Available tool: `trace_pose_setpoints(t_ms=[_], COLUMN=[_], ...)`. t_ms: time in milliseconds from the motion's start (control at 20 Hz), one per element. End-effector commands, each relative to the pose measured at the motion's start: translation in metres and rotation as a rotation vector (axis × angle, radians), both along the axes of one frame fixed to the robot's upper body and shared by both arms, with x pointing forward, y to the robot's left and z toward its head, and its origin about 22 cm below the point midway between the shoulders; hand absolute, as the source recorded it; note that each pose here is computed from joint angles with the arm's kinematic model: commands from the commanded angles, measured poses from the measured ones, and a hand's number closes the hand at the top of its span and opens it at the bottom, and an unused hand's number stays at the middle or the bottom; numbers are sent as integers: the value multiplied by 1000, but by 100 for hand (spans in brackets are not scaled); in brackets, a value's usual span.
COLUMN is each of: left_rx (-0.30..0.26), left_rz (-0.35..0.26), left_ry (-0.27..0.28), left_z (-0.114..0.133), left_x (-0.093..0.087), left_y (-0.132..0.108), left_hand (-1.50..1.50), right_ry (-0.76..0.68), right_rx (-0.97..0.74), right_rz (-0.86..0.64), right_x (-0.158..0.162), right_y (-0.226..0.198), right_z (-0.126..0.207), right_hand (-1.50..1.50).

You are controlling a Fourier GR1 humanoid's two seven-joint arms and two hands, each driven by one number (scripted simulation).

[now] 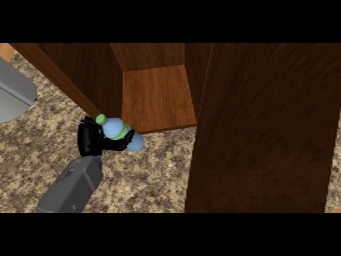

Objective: Pick up the bottled water, place it into the cabinet and close the cabinet

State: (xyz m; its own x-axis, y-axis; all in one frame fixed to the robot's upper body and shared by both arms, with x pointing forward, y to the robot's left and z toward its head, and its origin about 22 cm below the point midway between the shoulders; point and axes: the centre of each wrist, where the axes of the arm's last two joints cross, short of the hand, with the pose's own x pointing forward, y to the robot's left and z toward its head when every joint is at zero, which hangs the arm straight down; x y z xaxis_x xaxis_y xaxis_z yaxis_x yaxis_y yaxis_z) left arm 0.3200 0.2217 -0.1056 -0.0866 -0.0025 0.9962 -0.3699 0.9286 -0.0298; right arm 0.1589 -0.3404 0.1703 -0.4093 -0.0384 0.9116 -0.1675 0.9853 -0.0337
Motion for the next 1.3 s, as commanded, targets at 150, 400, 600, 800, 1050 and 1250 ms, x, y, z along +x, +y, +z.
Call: trace_pose_setpoints(t_ms=[150,400,600,800,1050,1250], left_rx=[-57,-49,-35,-16,53,110], left_rz=[-114,-98,-96,-72,-103,-198], left_ry=[-75,-102,-99,-103,-137,-180], left_z=[73,74,68,69,70,72], left_x=[65,66,61,62,63,63], left_y=[-77,-65,-74,-64,-65,-66], left_hand=[-150,-150,-150,-150,-150,-150], right_ry=[-6,5,-7,-6,4,5], right_rx=[19,20,25,10,3,7], right_rz=[30,17,28,44,51,71], right_x=[3,3,5,9,8,10], right_y=[-1,-5,-6,-11,-9,-7], right_z=[-2,-4,-3,0,0,-4], right_hand=[-150,-150,-150,-150,-150,-150])
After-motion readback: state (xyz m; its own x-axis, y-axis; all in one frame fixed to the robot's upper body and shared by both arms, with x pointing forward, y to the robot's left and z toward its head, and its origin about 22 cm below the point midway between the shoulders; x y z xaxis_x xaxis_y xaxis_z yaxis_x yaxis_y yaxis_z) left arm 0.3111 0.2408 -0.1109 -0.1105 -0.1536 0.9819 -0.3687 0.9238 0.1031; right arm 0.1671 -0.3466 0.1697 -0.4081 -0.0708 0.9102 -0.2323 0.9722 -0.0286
